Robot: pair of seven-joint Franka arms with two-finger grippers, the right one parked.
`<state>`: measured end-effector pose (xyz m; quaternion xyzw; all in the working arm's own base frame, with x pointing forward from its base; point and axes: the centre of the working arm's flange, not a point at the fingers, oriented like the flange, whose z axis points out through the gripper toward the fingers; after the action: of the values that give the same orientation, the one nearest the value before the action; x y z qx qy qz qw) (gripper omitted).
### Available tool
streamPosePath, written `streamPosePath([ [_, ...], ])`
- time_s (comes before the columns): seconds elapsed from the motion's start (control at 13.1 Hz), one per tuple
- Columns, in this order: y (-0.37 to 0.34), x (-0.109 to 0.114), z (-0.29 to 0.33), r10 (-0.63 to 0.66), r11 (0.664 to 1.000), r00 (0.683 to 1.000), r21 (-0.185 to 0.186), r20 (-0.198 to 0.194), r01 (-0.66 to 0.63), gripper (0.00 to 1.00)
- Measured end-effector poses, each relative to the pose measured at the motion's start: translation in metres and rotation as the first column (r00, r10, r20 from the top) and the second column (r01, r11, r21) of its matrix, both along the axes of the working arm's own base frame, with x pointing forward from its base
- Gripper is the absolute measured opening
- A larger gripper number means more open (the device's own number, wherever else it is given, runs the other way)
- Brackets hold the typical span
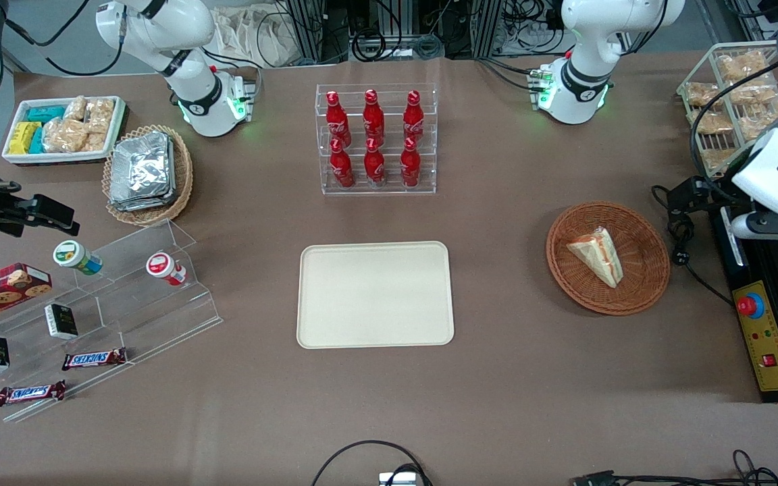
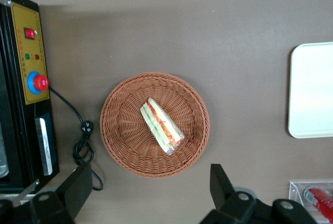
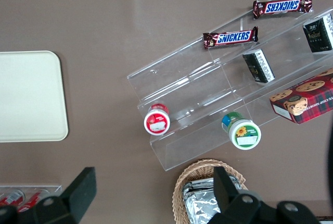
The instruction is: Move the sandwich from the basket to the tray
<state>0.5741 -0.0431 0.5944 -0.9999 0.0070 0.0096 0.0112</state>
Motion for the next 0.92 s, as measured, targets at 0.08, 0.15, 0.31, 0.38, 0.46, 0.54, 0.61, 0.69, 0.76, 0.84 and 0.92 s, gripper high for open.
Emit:
streamPosePath([
  [0.08,0.000,0.004,-0.011,0.039,0.999,0.999,0.001,-0.004,-0.039,1.00],
  [0.15,0.000,0.007,-0.026,0.076,0.997,0.997,0.002,-0.007,-0.076,1.00],
  [0.31,-0.001,0.007,-0.062,0.153,0.988,0.988,0.007,-0.021,-0.153,1.00],
  [0.38,-0.002,0.006,-0.078,0.186,0.982,0.982,0.011,-0.030,-0.186,1.00],
  [0.46,-0.002,0.004,-0.092,0.215,0.977,0.976,0.014,-0.034,-0.215,1.00],
  [0.54,-0.002,0.001,-0.108,0.244,0.970,0.969,0.016,-0.034,-0.243,1.00],
  [0.61,-0.002,-0.004,-0.124,0.275,0.961,0.961,0.017,-0.031,-0.274,1.00],
  [0.69,-0.002,-0.011,-0.141,0.309,0.951,0.951,0.017,-0.024,-0.309,1.00],
  [0.76,-0.002,-0.019,-0.159,0.341,0.940,0.940,0.016,-0.016,-0.341,1.00],
  [0.84,-0.002,-0.029,-0.177,0.369,0.929,0.929,0.015,-0.010,-0.369,1.00],
  [0.92,-0.002,-0.038,-0.193,0.392,0.920,0.920,0.015,-0.007,-0.392,1.00],
])
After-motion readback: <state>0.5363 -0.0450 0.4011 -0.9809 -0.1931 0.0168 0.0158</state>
